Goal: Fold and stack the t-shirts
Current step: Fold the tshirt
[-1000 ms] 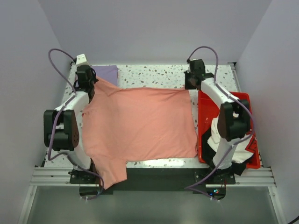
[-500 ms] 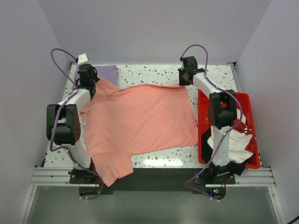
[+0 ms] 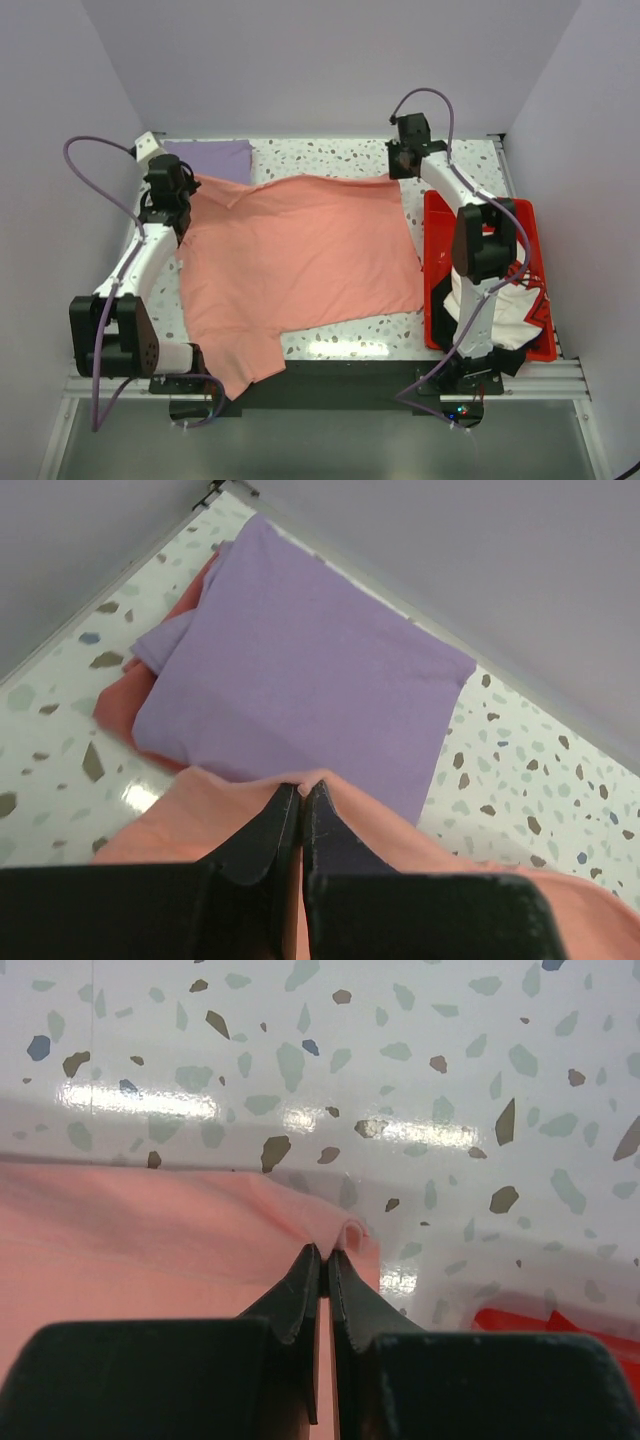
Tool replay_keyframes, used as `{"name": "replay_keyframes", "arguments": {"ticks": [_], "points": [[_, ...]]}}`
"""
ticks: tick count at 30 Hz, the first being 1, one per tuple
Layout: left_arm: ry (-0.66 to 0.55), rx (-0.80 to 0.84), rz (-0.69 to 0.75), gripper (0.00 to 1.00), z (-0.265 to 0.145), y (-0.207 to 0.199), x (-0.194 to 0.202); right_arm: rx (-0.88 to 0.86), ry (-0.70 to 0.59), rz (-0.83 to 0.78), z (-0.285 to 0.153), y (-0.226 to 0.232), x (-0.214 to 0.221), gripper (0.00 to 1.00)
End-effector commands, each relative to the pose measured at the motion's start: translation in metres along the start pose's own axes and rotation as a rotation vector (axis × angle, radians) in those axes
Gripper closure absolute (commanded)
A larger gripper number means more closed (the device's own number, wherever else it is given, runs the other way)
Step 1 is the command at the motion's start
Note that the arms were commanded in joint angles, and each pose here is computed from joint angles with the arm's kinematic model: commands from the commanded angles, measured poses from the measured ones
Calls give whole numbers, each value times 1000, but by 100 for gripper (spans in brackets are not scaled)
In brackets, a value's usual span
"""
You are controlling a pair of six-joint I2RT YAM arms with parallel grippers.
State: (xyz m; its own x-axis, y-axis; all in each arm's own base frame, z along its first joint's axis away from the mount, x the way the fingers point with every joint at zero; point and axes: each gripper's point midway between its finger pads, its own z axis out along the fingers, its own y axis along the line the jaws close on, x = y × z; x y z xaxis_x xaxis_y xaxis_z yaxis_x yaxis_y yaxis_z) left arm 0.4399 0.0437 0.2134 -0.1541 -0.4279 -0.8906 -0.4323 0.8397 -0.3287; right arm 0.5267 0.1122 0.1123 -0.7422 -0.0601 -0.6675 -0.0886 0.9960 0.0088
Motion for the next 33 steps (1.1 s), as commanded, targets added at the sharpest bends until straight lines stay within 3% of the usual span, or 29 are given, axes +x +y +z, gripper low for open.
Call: {"name": "replay_keyframes", "arguments": {"ticks": [1,5,12,21,33], "points": [[30,-130,-77,100,-30,28,3,30,-45,-26,-33,-14,-21,96],[72,-176,-135,100,-53,41,13,7,-37,-40,-39,-13,-20,95],[198,-207,-171,100,-84,56,63,-22,3,-88,-47,-12,-17,99],[218,-348,-220,100,-127,95,81,-6,37,-155,-53,-22,-13,99],[354,-312,-217,100,-148,99,118,8,80,-196,-54,-30,-5,97]]}}
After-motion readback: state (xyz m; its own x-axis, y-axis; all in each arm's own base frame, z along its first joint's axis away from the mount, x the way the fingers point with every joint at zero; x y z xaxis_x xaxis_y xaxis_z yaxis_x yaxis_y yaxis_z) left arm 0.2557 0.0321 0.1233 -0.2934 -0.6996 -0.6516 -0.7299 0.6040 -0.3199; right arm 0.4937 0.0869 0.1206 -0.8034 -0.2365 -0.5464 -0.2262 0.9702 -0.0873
